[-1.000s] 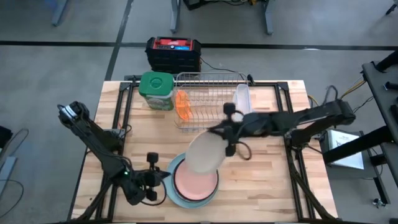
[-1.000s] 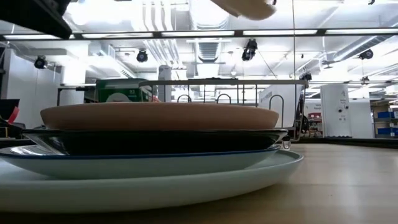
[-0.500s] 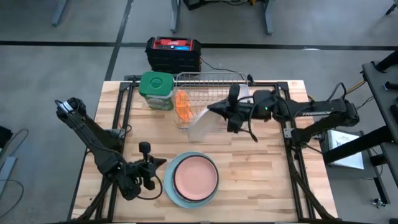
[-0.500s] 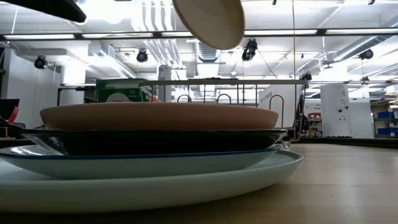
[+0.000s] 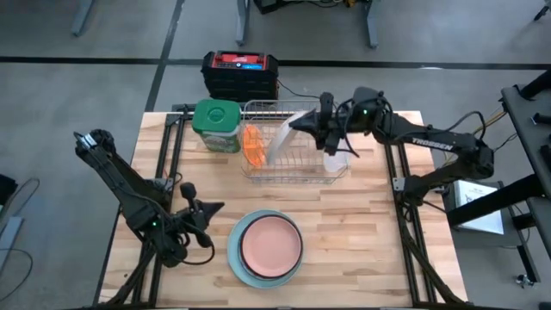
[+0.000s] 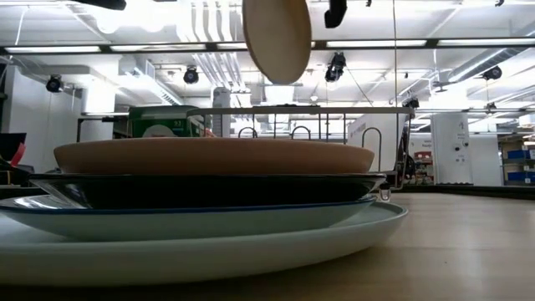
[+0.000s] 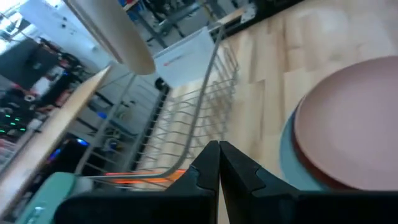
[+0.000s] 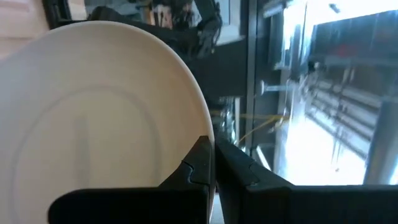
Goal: Sort dishes
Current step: Put the white plate in the dishwasher rack
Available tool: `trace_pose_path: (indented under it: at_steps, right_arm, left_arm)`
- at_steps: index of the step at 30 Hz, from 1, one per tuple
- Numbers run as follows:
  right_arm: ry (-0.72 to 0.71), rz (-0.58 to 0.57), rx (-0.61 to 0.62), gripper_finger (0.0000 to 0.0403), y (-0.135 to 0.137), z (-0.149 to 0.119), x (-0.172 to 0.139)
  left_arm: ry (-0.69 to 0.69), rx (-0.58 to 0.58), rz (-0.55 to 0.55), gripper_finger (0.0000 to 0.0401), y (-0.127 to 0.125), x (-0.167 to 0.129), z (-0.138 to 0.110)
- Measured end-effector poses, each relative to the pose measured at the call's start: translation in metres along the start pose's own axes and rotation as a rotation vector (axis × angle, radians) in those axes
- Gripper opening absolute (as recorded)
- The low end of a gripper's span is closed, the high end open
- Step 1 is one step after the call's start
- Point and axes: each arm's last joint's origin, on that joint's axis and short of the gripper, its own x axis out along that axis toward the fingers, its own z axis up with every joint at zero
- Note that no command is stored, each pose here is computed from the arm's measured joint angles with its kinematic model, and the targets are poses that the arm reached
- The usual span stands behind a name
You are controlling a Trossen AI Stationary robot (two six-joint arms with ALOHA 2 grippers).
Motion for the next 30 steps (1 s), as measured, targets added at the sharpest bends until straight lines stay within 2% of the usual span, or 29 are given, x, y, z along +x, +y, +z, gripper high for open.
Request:
trace_pose_path:
  at_steps: [4,9,13,23,30]
  right_arm:
    - [-0.075,-0.038,-0.031,0.0000,0.001,-0.019,0.001]
    - [-0.154,-0.027,-0.024,0.0000,0.006,-0.040,0.010]
    - [-0.158,-0.019,-0.031,0.0000,0.007,-0.055,0.027]
    - [-0.199,0.009,-0.174,0.0000,0.018,-0.081,0.070]
    - [-0.246,0.056,-0.186,0.0000,0.036,-0.098,0.081]
  left_arm:
    - [-0.008,0.004,0.053,0.0000,0.007,-0.001,-0.003]
    - [0.005,-0.022,0.050,0.0000,0.008,-0.002,-0.006]
    - [0.013,-0.018,0.054,0.0000,0.006,0.000,-0.012]
    - [0.020,0.010,0.064,0.0000,0.012,0.000,-0.024]
    - [0.011,-0.005,0.062,0.0000,0.020,-0.003,-0.023]
